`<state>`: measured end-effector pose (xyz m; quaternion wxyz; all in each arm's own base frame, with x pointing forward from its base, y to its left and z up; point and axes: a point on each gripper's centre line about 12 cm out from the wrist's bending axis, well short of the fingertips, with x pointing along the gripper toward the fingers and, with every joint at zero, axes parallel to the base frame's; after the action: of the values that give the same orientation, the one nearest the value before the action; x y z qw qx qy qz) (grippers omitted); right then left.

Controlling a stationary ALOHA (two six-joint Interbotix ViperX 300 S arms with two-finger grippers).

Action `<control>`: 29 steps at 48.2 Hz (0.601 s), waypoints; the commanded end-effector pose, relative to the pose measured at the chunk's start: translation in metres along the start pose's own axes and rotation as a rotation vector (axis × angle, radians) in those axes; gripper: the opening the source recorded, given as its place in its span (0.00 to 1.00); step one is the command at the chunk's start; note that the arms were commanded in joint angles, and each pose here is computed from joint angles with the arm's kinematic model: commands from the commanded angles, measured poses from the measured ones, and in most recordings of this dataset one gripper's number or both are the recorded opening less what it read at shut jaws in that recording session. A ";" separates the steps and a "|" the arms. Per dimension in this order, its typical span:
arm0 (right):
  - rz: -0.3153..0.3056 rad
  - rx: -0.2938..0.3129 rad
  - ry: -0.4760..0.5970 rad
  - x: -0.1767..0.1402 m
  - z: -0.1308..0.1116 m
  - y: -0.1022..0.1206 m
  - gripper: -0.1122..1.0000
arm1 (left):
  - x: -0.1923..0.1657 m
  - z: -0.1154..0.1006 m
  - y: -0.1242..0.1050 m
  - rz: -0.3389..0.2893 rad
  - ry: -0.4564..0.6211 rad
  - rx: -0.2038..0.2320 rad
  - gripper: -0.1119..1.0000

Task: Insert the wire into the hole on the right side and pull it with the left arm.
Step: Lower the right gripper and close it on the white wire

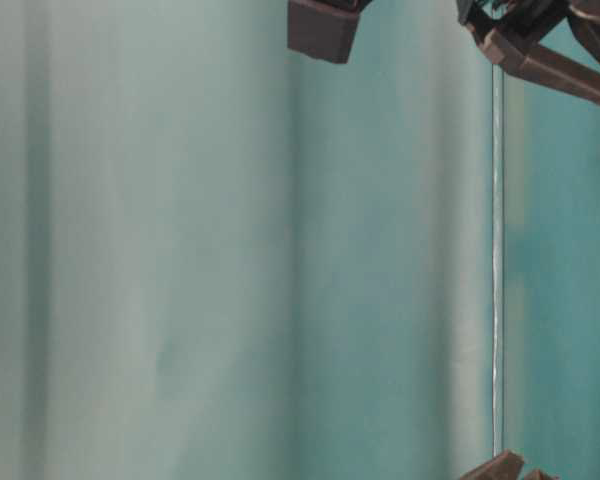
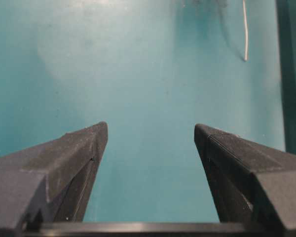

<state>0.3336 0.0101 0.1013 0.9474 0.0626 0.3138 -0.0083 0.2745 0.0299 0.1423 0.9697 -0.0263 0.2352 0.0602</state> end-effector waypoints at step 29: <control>-0.003 0.009 -0.030 0.009 0.008 -0.002 0.81 | 0.000 0.005 0.001 0.003 -0.022 -0.006 0.93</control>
<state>0.3387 0.0097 0.0932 0.9454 0.0626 0.3196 -0.0095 0.2741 0.0299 0.1419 0.9695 -0.0270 0.2359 0.0604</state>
